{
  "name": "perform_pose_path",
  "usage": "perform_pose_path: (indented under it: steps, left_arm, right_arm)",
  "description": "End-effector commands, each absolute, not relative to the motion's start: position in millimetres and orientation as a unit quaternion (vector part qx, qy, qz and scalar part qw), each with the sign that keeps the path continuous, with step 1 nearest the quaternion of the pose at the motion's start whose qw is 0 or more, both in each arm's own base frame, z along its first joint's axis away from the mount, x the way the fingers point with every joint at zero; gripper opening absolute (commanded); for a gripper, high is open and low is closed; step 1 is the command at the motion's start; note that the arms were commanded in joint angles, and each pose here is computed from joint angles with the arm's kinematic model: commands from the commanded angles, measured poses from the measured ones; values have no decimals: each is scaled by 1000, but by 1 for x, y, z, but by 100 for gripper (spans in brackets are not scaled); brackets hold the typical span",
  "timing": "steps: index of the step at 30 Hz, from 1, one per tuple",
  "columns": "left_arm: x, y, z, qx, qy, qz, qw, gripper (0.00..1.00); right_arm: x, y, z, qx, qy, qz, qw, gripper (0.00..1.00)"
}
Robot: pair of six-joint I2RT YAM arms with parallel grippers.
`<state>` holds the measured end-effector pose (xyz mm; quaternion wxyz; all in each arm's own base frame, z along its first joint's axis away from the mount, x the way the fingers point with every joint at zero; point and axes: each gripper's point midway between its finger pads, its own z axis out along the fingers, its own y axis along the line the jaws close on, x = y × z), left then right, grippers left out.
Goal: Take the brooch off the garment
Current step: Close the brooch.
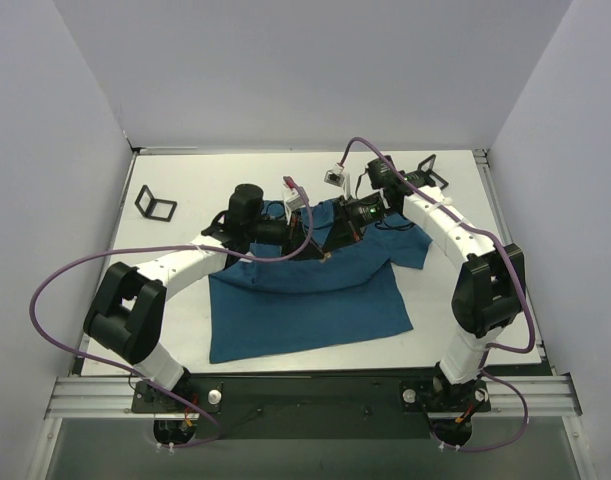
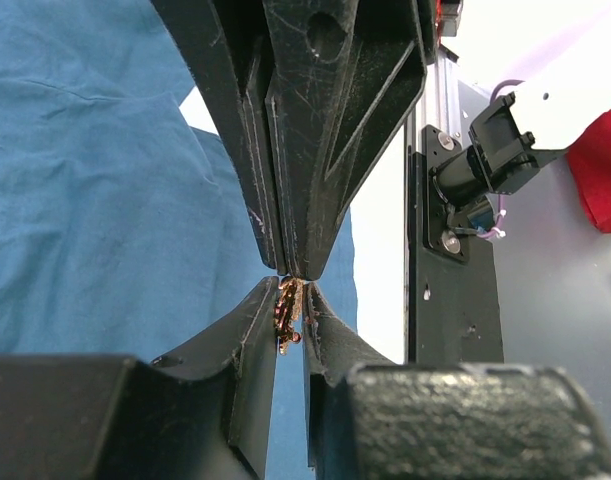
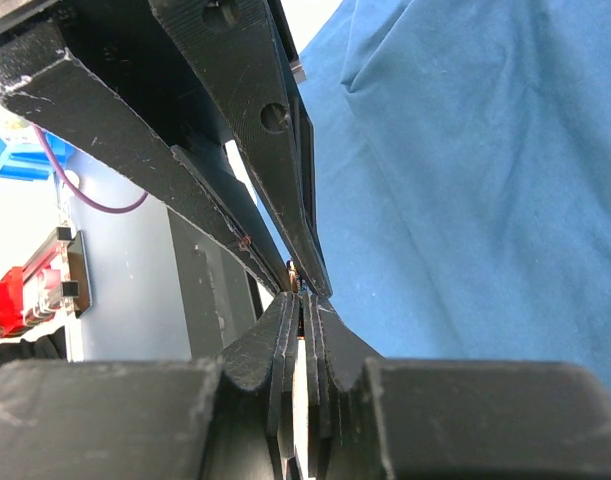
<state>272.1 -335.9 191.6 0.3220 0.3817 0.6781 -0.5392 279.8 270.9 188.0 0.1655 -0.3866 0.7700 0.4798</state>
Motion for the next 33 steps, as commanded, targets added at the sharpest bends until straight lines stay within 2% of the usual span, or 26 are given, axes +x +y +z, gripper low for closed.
perform_pose_path:
  steps: [1, 21, 33]
  left_arm:
    - [268, -339, 215, 416, 646, -544, 336, 24]
    - [254, -336, 218, 448, 626, -553, 317, 25]
    - [260, -330, 234, 421, 616, -578, 330, 37]
  right_arm:
    - [268, 273, 208, -396, 753, 496, 173, 0]
    - [270, 271, 211, -390, 751, 504, 172, 0]
    - [269, 269, 205, -397, 756, 490, 174, 0]
